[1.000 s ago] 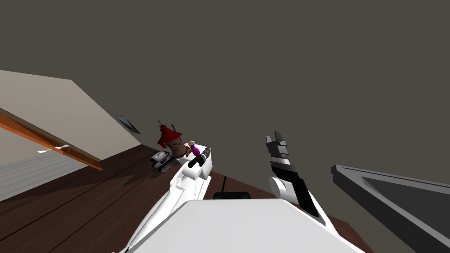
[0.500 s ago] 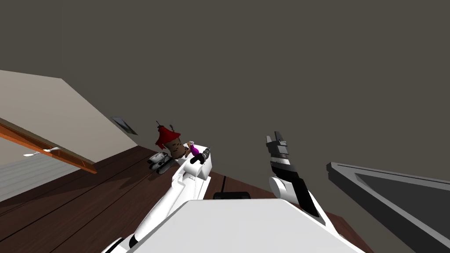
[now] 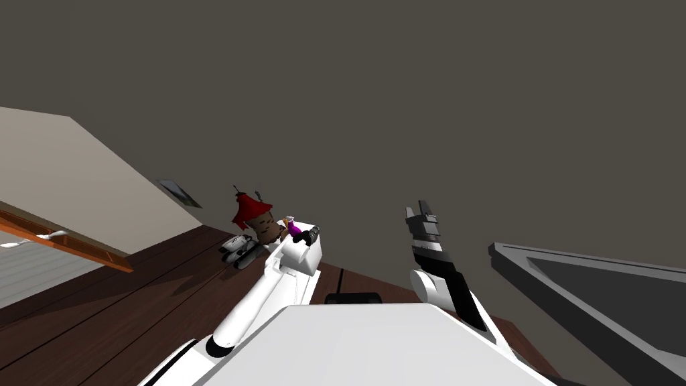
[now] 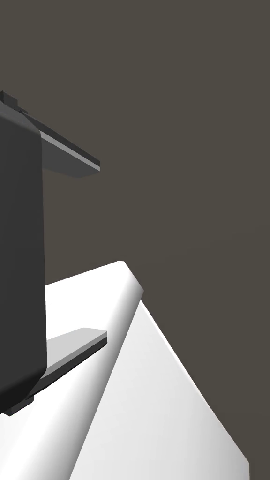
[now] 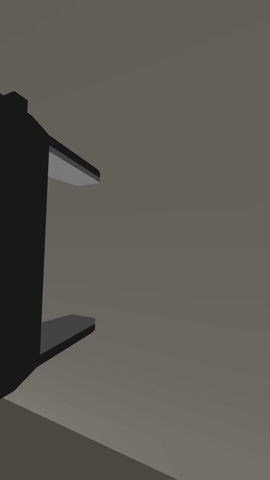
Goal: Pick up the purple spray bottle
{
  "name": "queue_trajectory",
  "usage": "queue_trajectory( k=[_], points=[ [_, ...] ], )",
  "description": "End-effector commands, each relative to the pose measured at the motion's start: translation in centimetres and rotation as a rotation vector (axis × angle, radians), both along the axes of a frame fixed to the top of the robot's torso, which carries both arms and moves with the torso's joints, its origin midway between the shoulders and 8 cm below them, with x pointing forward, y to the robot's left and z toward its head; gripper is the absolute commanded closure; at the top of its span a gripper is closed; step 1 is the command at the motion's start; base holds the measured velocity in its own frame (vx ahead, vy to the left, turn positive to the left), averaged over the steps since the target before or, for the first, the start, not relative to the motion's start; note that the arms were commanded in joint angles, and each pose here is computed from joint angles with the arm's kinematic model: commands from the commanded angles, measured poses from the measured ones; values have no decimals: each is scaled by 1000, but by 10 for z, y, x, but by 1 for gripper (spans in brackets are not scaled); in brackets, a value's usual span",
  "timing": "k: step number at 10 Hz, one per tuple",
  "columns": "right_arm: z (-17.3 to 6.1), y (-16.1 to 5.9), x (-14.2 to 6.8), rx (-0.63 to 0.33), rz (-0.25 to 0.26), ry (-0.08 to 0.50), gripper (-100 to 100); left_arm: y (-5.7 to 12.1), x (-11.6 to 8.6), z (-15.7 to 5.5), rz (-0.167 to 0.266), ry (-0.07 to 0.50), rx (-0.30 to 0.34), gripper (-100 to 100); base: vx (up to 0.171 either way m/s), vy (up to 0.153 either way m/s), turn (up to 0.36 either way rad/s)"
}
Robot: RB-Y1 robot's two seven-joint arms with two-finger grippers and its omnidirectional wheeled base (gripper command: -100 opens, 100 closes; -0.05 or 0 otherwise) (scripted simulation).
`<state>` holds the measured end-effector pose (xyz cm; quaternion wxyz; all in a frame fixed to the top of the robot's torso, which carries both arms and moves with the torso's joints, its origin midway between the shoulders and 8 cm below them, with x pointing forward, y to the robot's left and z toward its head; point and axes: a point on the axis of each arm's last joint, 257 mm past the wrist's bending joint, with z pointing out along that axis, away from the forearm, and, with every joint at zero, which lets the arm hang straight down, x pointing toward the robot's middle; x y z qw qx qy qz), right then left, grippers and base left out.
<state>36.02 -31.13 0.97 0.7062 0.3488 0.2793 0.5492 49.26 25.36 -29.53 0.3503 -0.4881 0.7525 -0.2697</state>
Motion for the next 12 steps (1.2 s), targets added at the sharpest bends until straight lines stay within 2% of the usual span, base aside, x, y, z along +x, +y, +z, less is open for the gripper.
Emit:
queue_trajectory(
  k=[1,2,4,5,7,8,12],
  points=[
    [0,0,0,0,0,0,0,4,-4,-7,10,32,12,-100,0,0,0],
    [0,0,0,0,0,0,0,10,1,-6,13,59,33,-100,-9,5,-62],
    [0,0,0,0,0,0,0,15,-5,-13,27,97,47,-100,-4,4,-30],
    [0,0,0,0,0,0,0,21,0,-11,33,119,67,-100,-6,5,-74],
    [0,0,0,0,0,0,0,27,-7,-18,48,159,82,-100,-3,4,-29],
    [0,0,0,0,0,0,0,34,-3,-14,56,180,102,-100,-8,4,-72],
    [0,0,0,0,0,0,0,50,-11,-19,92,261,147,-100,-4,4,-43]
  ],
)
